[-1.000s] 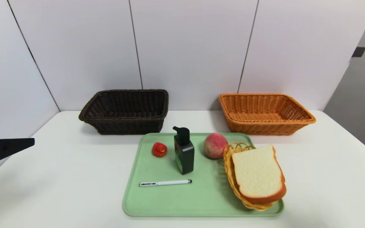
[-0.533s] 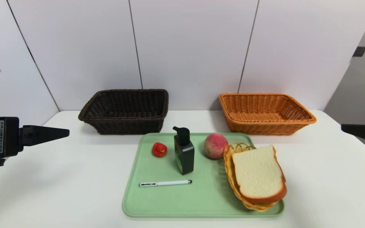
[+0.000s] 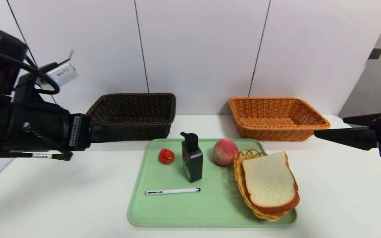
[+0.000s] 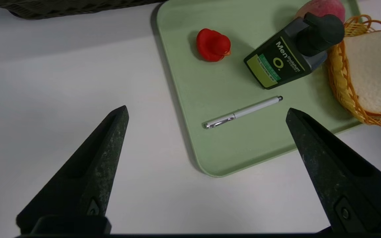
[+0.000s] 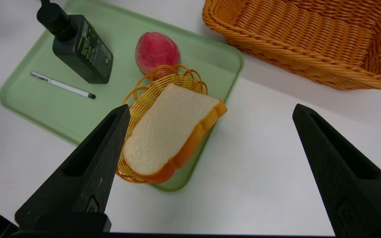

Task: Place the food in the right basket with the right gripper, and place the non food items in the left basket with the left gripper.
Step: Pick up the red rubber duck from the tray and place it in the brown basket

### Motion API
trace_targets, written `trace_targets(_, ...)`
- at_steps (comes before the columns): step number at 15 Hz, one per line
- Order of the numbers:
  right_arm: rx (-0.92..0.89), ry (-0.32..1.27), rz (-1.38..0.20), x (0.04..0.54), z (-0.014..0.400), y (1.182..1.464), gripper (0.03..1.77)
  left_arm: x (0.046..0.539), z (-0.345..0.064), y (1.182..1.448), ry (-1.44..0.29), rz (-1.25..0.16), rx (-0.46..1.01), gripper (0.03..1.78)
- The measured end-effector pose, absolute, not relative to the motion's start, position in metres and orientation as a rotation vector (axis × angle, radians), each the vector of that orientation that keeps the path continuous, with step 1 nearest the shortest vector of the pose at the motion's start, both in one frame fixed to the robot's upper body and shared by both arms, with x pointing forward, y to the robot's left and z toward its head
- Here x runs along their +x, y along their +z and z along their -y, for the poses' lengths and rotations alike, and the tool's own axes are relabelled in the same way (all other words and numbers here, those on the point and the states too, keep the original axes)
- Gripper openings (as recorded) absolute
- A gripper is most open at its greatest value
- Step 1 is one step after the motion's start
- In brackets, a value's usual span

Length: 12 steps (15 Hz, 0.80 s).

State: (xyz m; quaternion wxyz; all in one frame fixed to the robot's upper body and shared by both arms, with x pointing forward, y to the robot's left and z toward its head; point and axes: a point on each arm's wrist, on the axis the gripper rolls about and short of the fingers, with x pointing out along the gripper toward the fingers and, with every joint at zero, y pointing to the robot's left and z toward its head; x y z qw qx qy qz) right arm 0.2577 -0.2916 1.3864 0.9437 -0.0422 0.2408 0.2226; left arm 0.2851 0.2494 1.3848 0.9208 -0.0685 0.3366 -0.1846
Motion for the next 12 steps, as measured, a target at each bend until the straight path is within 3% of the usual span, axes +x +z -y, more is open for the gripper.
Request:
trace_targets(6,-0.086,0.489,-0.518,0.267,0.282,1.381,1.7,0.319,-0.196,1.357,-0.331,-0.808,-0.131,1.69)
trace_targets(12,-0.068,0.482,-0.536,0.266,0.282,1.377,1.7,0.349,-0.171,1.333,-0.251,-0.844,-0.058,1.69)
